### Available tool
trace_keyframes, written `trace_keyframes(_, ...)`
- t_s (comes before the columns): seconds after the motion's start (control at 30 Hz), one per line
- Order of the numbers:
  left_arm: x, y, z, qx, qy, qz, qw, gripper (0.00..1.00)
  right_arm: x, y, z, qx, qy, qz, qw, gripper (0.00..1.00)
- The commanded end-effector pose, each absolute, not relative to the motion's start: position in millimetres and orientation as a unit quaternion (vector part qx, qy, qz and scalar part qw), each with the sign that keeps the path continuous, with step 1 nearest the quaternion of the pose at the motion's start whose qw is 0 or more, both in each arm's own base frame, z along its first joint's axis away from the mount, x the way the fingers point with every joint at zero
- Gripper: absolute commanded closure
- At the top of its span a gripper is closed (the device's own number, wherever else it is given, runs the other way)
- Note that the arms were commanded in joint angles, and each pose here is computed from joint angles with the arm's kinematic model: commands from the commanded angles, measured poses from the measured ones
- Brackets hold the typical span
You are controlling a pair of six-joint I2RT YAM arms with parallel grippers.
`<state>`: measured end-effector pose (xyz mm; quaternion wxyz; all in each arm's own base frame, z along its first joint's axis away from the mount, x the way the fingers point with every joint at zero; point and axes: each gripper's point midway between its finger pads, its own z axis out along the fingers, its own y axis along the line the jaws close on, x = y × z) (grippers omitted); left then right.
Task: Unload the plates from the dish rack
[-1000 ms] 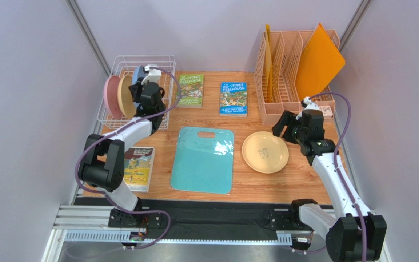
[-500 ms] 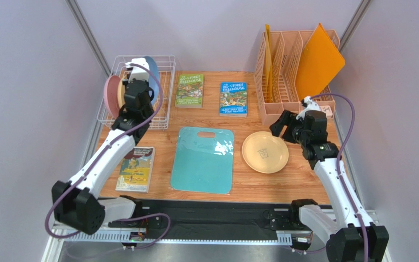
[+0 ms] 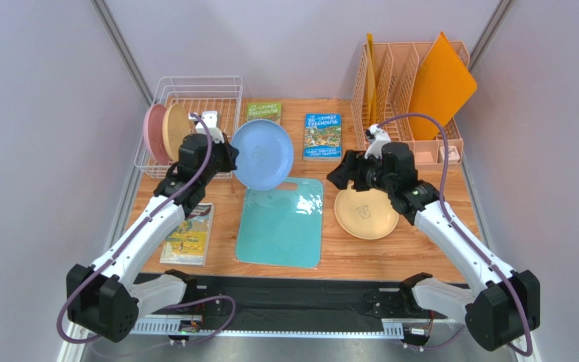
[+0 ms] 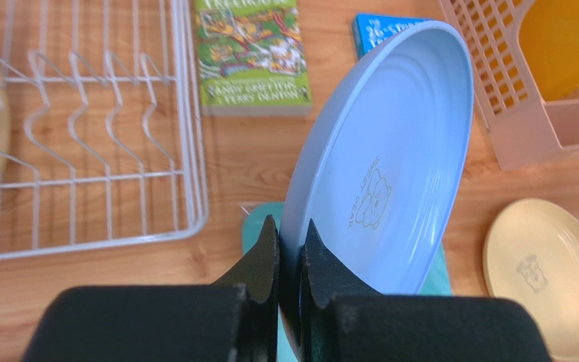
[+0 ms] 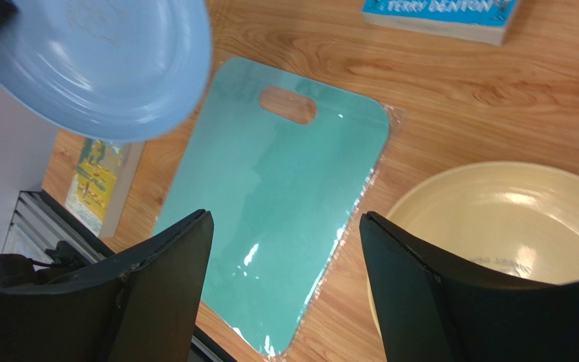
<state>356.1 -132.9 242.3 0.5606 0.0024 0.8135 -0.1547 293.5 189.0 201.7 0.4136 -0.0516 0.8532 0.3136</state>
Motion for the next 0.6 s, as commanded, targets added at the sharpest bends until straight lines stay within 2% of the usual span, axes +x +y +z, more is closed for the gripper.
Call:
trace_keyframes(0.0, 346.4, -168.0, 256.3, 0.008, 0.795, -0.247, 0.554, 1.00, 310.6, 222.0, 246.7, -0.078, 0.810, 0.359, 0.457, 0.23)
trace_keyframes(0.33, 332.7, -202.2, 258.9, 0.034, 0.790, -0.288, 0.540, 1.00, 326.4, 261.3, 225.9, -0.103, 0.819, 0.374, 0.423, 0.24)
trace_keyframes(0.5, 325.5, -214.3, 258.5, 0.046, 0.786, -0.306, 0.535, 1.00, 331.3, 270.0, 215.9, -0.108, 0.820, 0.382, 0.412, 0.29)
trace_keyframes(0.57, 323.8, -216.1, 257.9, 0.050, 0.786, -0.310, 0.533, 1.00, 332.1, 272.0, 211.9, -0.109, 0.822, 0.384, 0.407, 0.35)
